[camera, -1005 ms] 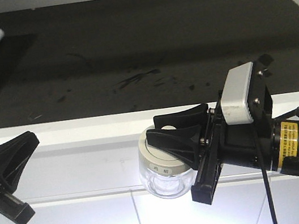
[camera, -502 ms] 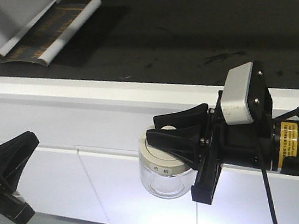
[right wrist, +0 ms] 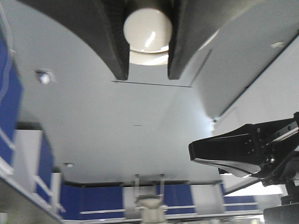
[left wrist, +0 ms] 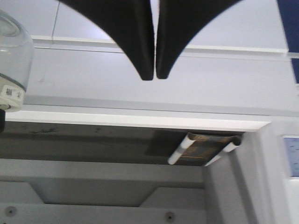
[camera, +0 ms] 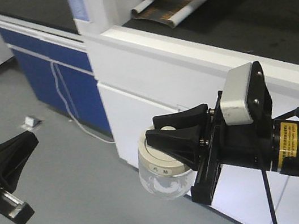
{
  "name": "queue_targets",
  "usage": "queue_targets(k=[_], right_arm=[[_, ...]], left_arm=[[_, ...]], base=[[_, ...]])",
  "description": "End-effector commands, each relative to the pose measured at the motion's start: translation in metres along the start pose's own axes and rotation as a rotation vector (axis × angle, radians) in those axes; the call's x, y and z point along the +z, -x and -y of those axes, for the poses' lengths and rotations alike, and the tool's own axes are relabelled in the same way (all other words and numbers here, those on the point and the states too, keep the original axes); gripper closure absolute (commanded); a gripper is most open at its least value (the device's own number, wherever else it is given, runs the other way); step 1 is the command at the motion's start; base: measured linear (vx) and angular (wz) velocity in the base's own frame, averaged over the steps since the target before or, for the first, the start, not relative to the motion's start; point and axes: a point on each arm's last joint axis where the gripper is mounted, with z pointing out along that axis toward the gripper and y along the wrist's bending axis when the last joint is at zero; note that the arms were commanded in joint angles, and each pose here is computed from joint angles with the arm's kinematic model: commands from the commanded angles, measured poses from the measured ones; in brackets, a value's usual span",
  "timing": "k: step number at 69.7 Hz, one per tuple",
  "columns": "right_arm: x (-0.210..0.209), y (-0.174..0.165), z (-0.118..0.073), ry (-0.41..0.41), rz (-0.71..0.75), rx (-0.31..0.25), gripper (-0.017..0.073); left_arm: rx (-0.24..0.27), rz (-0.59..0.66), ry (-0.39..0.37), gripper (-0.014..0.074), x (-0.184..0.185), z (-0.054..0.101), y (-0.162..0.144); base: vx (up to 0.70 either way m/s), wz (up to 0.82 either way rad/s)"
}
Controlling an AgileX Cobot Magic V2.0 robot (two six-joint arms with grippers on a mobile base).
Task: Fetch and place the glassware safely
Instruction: 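Hold the jar in the right gripper while the base turns away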
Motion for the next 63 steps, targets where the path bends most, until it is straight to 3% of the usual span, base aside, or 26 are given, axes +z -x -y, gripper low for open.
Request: queue_targets(k=[1,47,63], right_arm=[[-0.0034,0.0219,-0.0048,0.038,0.118,-0.009,0.056],[-0.0034,0.0219,-0.0048,0.038,0.118,-0.009,0.056],[-0.0034,0.0219,-0.0048,0.038,0.118,-0.009,0.056]], left_arm=[[-0.019,0.09,-0.026,0.0594,0.0007,0.0026,0.0153],[-0.019,0.09,-0.026,0.0594,0.0007,0.0026,0.0153],[-0.019,0.09,-0.026,0.0594,0.0007,0.0026,0.0153]], base=[[-0.15,0.76],[-0.06,0.79],[0.06,0.53]])
